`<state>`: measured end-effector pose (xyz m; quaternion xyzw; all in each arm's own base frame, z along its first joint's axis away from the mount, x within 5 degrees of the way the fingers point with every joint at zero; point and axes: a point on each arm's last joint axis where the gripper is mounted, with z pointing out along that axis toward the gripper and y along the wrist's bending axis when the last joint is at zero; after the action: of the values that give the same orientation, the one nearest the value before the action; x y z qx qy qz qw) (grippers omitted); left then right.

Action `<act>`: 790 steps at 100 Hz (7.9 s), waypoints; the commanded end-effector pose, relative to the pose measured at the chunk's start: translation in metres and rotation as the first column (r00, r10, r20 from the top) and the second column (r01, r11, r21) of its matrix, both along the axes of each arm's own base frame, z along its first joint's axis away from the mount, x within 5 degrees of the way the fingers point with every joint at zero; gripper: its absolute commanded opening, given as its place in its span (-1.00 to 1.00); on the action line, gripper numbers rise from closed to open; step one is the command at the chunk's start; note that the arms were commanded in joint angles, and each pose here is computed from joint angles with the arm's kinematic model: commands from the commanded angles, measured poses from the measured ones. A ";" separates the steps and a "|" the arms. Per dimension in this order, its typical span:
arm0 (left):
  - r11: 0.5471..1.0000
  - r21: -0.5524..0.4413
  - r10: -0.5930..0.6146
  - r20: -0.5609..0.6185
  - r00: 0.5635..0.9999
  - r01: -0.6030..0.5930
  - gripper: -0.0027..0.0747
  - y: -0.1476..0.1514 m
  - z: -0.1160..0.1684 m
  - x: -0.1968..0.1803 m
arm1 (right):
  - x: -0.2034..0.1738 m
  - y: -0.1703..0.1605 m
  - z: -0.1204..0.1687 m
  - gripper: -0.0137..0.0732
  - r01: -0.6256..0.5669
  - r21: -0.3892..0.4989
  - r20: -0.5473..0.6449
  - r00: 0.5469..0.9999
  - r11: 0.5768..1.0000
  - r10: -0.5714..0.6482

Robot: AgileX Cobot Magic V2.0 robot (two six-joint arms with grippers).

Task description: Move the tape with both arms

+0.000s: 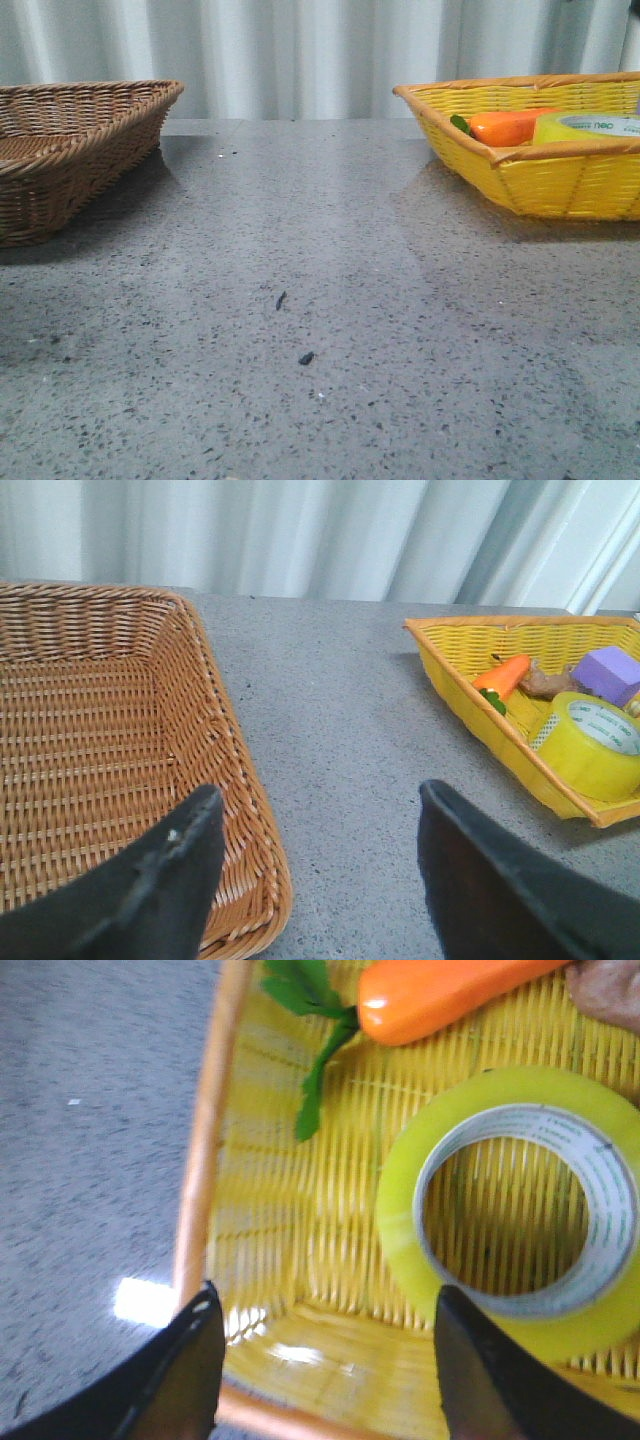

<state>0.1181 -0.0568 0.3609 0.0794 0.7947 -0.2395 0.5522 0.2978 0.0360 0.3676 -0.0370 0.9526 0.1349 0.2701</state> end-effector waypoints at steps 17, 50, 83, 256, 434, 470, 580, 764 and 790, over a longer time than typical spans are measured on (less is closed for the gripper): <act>0.999 -0.044 0.011 0.072 0.997 -0.007 0.06 0.000 0.016 0.001 | 0.046 -0.001 -0.028 0.18 0.028 -0.019 -0.017 0.999 0.999 -0.029; 0.999 -0.043 0.011 0.070 0.997 -0.008 0.06 -0.001 0.015 0.001 | 0.065 0.000 -0.053 -0.70 0.040 -0.019 -0.068 0.997 0.999 -0.041; 0.999 -0.047 0.015 0.079 0.997 -0.011 0.06 0.000 0.016 0.002 | 0.042 0.022 0.063 -0.78 -0.026 0.040 0.286 0.958 0.999 0.014; 1.000 0.017 -0.001 0.081 0.997 -0.001 0.01 -0.016 0.019 0.041 | -0.114 0.083 0.179 -0.78 -0.469 -0.025 0.517 0.750 0.883 0.413; 0.892 0.231 -0.260 -0.439 0.860 0.388 -0.98 -0.162 -0.039 0.262 | -0.243 0.004 0.084 -0.78 -0.301 -0.055 0.788 0.573 0.952 0.227; 0.947 0.236 -0.221 -0.021 0.975 0.220 -0.98 -0.117 0.110 0.237 | -0.243 0.003 0.089 -0.78 -0.290 -0.041 0.820 0.537 0.956 0.198; 0.969 0.203 0.198 -0.295 0.935 -0.141 0.34 0.050 0.046 0.238 | -0.224 0.010 0.094 -0.78 -0.267 -0.017 0.853 0.499 0.963 0.153; 0.993 0.035 0.104 0.237 0.966 -0.115 -0.69 0.024 -0.060 -0.035 | -0.274 -0.026 0.020 -0.78 -0.107 -0.152 0.951 0.255 0.983 0.175; 0.966 0.031 0.221 0.424 0.878 -0.258 -0.69 0.043 -0.123 -0.059 | -0.274 -0.026 0.020 -0.78 -0.107 -0.152 0.951 0.255 0.983 0.175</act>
<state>0.0641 -0.0183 0.2391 0.0798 0.7174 -0.1070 0.6838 0.0260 0.0114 0.3740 -0.2092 0.6258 0.0864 0.7464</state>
